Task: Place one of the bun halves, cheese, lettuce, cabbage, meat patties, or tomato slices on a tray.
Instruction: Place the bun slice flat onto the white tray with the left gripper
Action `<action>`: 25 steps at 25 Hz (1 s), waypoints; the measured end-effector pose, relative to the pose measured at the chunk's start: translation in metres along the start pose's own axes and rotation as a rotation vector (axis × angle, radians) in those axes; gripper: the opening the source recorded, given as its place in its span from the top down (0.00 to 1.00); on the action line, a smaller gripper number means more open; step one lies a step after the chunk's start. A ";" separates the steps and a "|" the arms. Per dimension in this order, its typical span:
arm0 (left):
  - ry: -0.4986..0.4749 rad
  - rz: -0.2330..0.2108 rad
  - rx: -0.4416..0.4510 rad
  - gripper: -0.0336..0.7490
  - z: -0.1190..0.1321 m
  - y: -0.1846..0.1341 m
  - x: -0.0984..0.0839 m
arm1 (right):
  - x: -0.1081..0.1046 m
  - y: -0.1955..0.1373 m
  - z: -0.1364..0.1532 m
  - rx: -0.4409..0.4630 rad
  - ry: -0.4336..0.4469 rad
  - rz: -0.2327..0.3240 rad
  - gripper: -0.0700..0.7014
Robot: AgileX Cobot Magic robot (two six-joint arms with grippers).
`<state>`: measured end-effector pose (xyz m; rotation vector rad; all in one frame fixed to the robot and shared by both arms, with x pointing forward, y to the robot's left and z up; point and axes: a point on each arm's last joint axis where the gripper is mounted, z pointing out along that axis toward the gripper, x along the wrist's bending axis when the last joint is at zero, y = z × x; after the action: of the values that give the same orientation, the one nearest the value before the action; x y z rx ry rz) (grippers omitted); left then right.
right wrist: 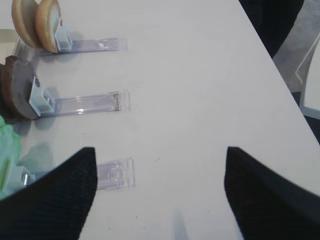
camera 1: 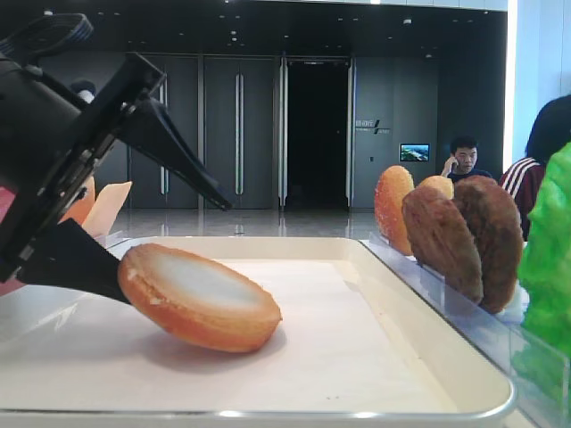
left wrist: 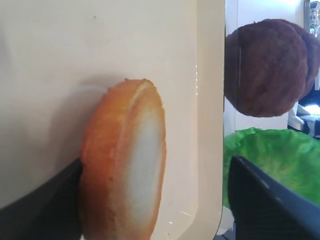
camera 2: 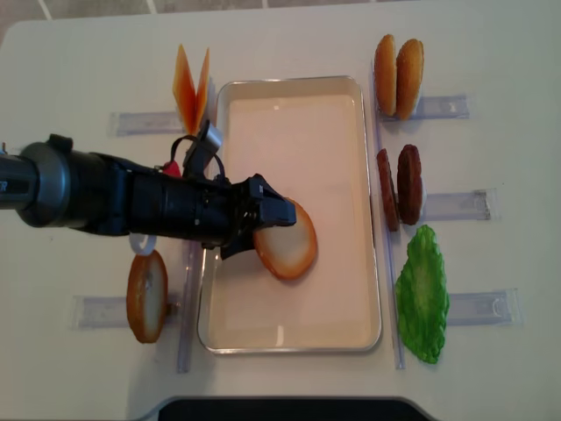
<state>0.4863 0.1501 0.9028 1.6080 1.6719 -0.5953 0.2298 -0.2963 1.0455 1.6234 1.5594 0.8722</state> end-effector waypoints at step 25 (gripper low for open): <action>0.211 0.050 0.112 0.13 -0.027 0.044 -0.042 | 0.000 0.000 0.000 0.000 0.000 0.000 0.22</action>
<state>0.5227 0.1486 0.9584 1.8413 1.7711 -0.5160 0.2298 -0.2963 1.0455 1.6234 1.5594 0.8722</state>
